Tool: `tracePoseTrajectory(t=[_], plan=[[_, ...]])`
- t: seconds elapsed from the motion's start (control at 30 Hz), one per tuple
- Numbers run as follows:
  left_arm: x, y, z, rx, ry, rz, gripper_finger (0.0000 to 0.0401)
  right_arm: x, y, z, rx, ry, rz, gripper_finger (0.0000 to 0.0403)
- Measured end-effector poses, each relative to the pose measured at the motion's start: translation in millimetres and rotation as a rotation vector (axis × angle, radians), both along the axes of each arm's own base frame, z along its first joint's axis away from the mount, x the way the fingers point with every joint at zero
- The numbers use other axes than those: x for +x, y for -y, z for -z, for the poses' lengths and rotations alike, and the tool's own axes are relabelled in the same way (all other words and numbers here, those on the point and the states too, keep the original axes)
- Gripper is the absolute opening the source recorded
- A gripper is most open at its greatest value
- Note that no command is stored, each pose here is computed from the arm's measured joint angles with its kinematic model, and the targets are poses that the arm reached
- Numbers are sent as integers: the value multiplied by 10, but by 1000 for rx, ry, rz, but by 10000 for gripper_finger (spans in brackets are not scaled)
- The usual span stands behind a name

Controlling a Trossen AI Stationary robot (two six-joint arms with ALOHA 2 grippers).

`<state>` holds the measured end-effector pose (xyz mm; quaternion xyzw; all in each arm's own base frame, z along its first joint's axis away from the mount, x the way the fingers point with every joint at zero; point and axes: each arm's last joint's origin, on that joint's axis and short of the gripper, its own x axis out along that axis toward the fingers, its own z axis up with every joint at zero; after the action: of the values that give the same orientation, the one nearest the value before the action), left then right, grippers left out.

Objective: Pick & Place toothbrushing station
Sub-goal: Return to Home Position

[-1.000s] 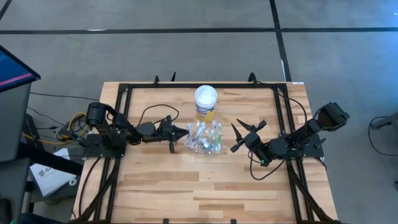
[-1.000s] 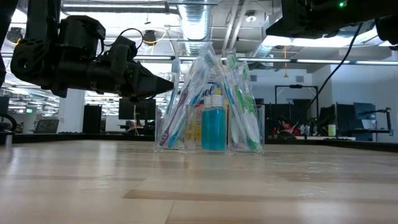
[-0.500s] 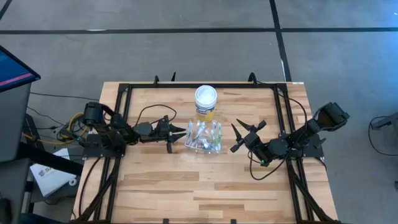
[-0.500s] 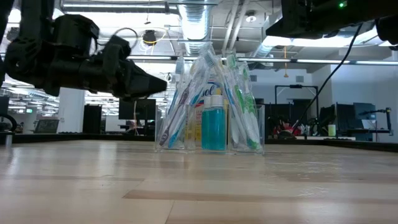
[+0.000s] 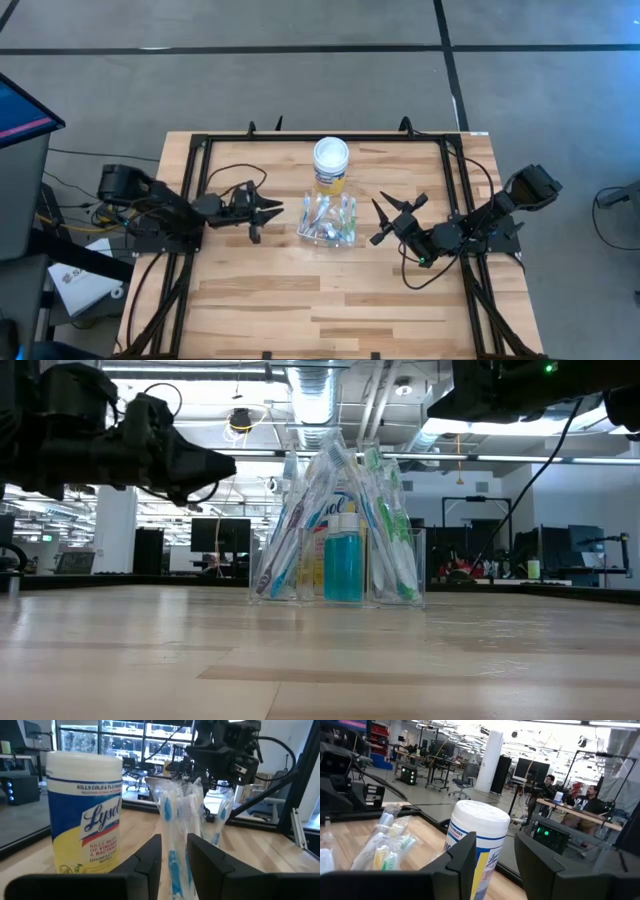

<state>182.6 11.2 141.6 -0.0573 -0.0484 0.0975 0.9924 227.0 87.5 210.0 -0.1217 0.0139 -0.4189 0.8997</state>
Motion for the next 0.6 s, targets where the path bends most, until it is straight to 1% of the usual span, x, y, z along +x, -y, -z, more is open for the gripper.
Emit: tracePoseTrajectory(t=[0.17,0.3,0.4,0.5,0.6], plan=[[-104,0,-19,-2,20,-13,86,0,5,-5,26,33,-1,124],[-113,-1,-39,-5,26,-18,86,0,5,-6,27,34,0,124],[-113,-1,-38,-27,30,-16,85,-10,4,-19,26,35,-1,124],[-113,-1,-38,-28,30,-16,85,-91,-8,-84,34,56,-20,124],[-115,-1,-44,-38,35,-15,85,-230,-8,-94,58,83,-50,124]])
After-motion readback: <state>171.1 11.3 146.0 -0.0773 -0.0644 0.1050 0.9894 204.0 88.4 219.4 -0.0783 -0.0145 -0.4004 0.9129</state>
